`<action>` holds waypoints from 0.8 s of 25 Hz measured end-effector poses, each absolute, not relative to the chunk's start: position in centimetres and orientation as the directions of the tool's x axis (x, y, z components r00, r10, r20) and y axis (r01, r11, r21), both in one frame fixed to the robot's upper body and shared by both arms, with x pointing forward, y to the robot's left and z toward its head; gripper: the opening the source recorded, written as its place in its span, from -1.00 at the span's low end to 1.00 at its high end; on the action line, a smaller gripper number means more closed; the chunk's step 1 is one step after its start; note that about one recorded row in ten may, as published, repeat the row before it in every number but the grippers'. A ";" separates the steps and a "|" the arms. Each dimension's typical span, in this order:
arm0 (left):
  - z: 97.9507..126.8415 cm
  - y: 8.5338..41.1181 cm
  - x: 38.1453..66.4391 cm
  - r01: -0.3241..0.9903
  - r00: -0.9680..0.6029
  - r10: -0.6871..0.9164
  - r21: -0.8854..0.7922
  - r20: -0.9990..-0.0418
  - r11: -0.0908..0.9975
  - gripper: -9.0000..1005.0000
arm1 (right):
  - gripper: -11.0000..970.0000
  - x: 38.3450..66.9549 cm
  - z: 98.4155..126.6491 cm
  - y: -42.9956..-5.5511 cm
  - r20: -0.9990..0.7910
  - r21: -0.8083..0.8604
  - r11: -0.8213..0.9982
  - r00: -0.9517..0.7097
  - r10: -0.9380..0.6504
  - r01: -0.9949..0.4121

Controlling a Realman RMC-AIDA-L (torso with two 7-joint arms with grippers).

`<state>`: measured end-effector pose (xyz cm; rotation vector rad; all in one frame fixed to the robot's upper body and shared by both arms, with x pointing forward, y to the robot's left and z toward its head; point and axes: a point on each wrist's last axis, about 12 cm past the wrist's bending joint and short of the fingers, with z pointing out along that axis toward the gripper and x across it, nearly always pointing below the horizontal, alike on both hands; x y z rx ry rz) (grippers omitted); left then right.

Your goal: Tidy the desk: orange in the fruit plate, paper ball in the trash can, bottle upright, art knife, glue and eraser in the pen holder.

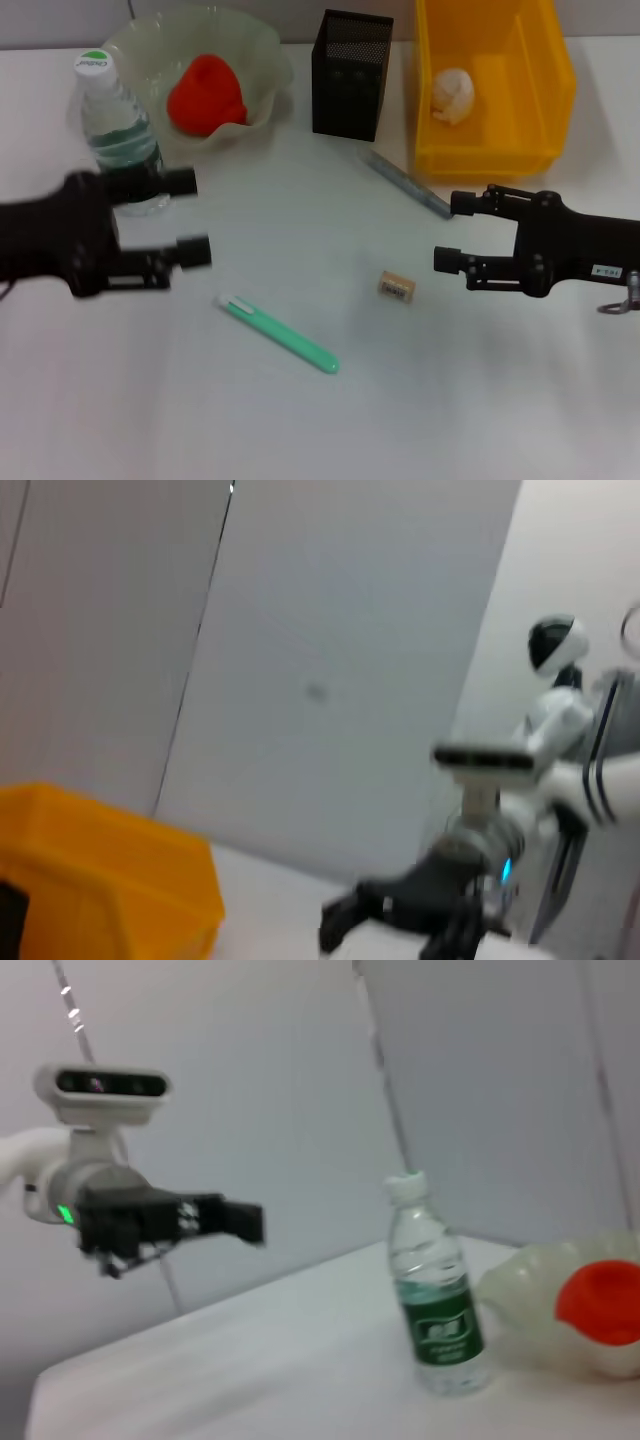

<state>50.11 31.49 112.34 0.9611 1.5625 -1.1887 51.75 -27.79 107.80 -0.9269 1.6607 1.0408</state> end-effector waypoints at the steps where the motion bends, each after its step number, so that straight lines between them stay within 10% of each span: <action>1: 111.9 31.6 49.9 0.941 -0.262 0.070 -0.239 -0.962 0.238 0.72 | 0.71 52.0 108.3 -27.7 -0.951 0.224 0.339 -0.281 -0.131 -0.914; 12: 108.4 33.6 47.5 0.928 -0.210 0.072 -0.175 -0.975 0.330 0.72 | 0.71 56.2 117.1 -21.8 -0.754 0.355 0.155 -0.380 -0.535 -0.922; 20: 105.6 32.0 46.8 0.931 -0.227 0.183 -0.158 -0.957 0.328 0.72 | 0.71 58.0 118.4 -15.5 -0.578 0.299 0.136 -0.293 -0.762 -0.945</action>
